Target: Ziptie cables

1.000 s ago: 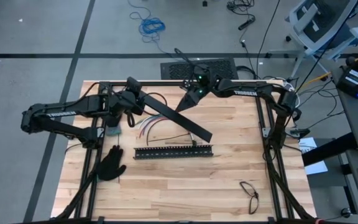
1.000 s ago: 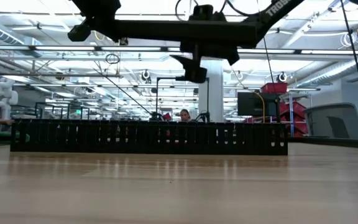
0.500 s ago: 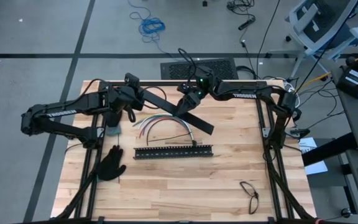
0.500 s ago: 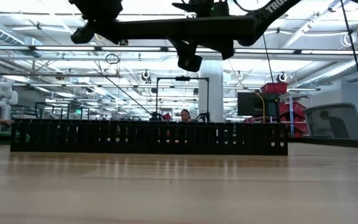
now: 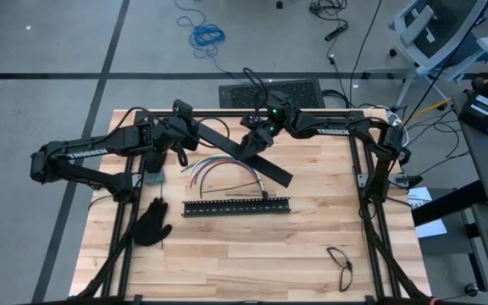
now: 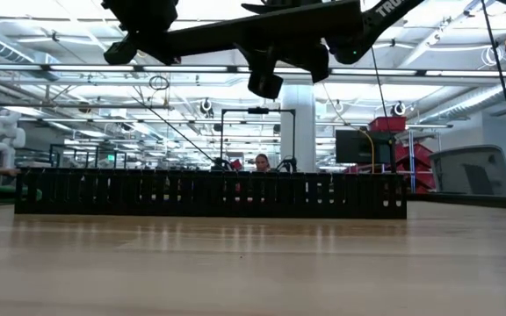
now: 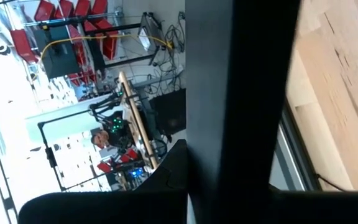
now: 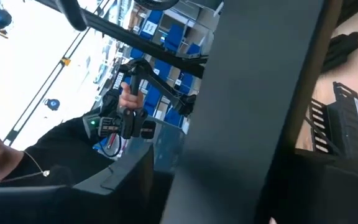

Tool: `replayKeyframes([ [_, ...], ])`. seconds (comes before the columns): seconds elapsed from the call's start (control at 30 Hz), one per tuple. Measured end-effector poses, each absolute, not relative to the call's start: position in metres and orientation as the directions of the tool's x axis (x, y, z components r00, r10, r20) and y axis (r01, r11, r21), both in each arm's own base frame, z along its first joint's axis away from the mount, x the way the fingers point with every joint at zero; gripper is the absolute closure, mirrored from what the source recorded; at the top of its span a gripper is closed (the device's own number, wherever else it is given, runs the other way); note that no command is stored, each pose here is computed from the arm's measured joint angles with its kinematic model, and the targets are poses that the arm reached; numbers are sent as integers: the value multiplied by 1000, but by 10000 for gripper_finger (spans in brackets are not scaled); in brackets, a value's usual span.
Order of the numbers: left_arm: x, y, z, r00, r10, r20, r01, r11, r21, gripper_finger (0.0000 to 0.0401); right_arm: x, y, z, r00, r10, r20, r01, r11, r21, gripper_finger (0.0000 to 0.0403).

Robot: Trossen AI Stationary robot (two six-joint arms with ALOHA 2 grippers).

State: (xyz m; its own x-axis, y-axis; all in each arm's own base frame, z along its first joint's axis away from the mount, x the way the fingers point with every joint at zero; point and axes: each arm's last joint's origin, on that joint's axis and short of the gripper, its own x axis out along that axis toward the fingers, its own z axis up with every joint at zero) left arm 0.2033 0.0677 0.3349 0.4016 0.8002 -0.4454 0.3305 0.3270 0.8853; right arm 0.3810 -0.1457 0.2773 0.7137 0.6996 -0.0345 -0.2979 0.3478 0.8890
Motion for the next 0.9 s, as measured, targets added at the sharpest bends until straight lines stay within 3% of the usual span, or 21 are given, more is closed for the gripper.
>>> replayKeyframes([
  [0.13,203,67,335,405,799,-444,304,341,890,378,381,-146,278,712,702,-32,-324,369,871,229],
  [0.3,203,67,337,417,795,-442,251,366,896,370,382,-143,273,695,718,-44,-311,356,881,375],
  [0.57,209,69,345,465,802,-374,213,309,927,288,380,-146,272,694,718,-49,-331,379,864,398],
  [0.9,212,69,349,487,807,-335,161,294,942,277,379,-148,273,697,716,-47,-331,379,864,399],
])
